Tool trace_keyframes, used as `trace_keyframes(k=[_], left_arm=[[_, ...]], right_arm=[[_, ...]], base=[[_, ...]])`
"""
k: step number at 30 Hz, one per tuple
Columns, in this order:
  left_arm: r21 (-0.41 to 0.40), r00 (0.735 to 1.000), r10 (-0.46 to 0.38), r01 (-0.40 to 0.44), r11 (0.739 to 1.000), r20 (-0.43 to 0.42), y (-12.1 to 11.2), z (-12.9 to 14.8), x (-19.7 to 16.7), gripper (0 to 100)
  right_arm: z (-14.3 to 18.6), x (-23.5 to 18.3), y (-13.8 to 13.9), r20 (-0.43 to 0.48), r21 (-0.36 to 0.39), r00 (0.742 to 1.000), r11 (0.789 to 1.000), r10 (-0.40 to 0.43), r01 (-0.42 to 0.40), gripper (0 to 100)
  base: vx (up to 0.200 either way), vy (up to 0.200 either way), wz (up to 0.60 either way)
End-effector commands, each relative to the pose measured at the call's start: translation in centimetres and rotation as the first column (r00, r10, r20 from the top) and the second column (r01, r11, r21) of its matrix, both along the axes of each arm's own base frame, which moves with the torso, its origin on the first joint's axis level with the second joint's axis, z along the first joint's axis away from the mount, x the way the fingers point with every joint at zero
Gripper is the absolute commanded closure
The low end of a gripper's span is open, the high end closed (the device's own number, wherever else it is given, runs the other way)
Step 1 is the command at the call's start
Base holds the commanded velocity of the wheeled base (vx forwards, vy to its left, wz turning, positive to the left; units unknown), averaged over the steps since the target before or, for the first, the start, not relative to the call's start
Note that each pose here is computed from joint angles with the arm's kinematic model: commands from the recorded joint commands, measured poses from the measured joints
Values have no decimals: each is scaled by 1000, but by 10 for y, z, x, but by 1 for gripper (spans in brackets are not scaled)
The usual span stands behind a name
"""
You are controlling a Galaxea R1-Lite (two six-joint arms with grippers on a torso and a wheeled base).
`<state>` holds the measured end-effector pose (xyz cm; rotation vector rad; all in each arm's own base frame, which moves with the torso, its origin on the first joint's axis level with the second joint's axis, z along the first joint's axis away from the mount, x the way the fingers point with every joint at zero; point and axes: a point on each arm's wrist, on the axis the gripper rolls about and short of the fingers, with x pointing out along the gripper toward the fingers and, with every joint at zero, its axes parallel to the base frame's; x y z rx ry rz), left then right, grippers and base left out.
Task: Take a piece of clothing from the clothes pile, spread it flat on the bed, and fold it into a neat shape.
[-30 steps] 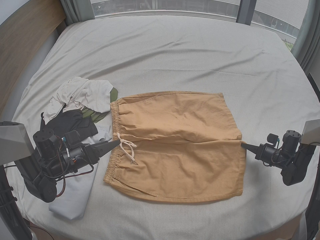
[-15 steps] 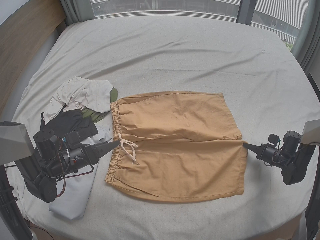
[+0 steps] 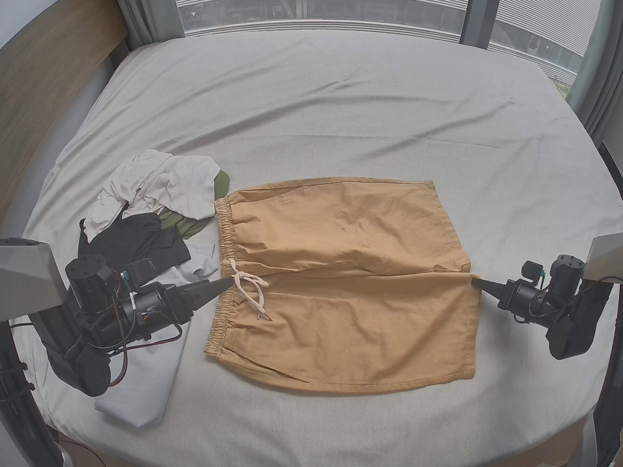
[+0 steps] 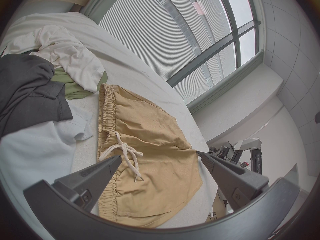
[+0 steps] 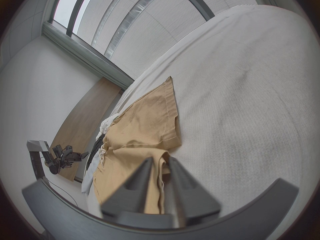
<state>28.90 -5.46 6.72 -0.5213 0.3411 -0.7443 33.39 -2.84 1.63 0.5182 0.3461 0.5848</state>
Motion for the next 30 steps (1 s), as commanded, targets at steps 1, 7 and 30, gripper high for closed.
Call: trace_keyframes(k=[1, 7, 30], left_arm=[[9, 998, 7, -6, 1000, -55, 4, -7, -15, 0], [89, 998, 26, -20, 996, -62, 15, -17, -30, 0], [134, 978, 31, -3, 991, -208, 16, -49, -44, 0]], right_arm=[[13, 4, -16, 56, -7, 998, 999, -43, 43, 0], [50, -11, -22, 119, -17, 991, 998, -66, 68, 0], [32, -75, 5, 44, -147, 999, 989, 1, 6, 0]], base=[[0, 0, 0], [0, 0, 0], [0, 0, 0]])
